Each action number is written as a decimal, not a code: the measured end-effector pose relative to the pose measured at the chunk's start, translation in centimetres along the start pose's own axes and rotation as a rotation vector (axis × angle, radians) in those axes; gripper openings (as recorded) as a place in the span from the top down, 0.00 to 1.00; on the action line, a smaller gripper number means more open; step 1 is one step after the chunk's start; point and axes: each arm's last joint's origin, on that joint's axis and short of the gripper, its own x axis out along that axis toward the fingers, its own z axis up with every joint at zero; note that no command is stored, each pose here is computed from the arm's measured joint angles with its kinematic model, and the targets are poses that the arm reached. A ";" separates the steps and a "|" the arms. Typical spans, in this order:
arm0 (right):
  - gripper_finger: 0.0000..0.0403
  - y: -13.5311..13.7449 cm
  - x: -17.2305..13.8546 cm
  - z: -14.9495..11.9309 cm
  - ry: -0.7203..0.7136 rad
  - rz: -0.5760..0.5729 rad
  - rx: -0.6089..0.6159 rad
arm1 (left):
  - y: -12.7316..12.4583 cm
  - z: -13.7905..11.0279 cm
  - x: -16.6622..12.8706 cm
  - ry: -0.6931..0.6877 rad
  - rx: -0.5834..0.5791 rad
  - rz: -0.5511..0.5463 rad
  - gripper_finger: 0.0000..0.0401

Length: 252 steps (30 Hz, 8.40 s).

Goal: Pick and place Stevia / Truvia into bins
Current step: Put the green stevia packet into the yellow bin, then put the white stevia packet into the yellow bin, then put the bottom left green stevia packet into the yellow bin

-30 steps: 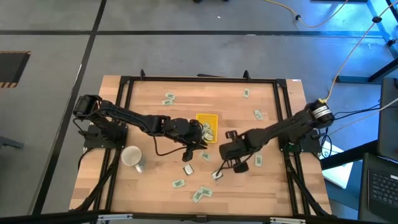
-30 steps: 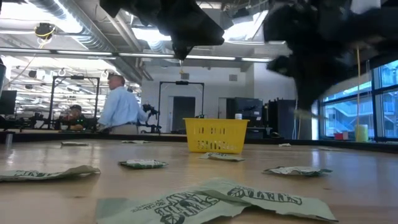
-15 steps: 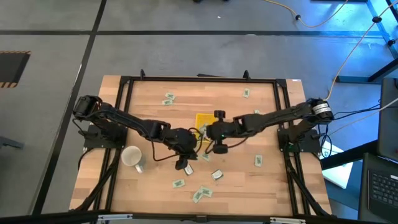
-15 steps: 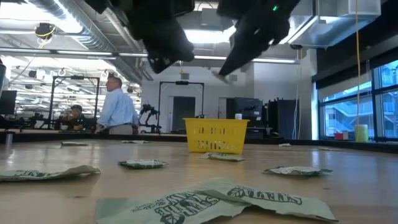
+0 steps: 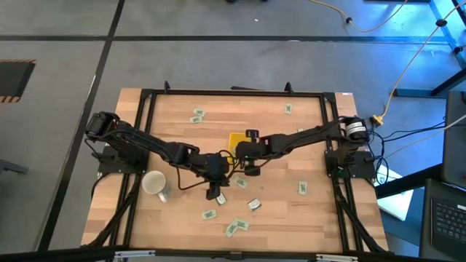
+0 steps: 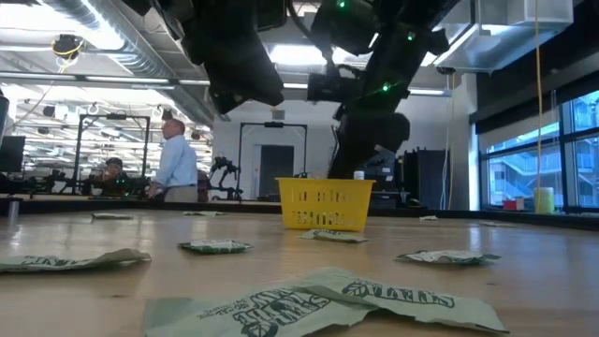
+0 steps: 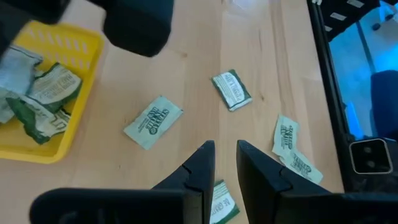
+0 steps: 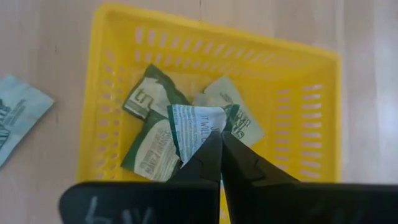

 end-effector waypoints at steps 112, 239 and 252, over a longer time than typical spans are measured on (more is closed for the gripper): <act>0.75 -0.6 -18.5 -1.1 -0.382 0.121 0.238 | -1.2 -7.8 11.5 0.114 0.348 0.160 0.93; 0.75 -0.8 -18.3 -1.4 -0.344 0.116 0.256 | 1.4 0.5 1.8 -0.025 0.470 0.003 0.86; 0.75 -0.7 -18.2 -1.3 -0.346 0.117 0.259 | -2.5 -4.9 4.8 0.156 0.468 0.113 0.87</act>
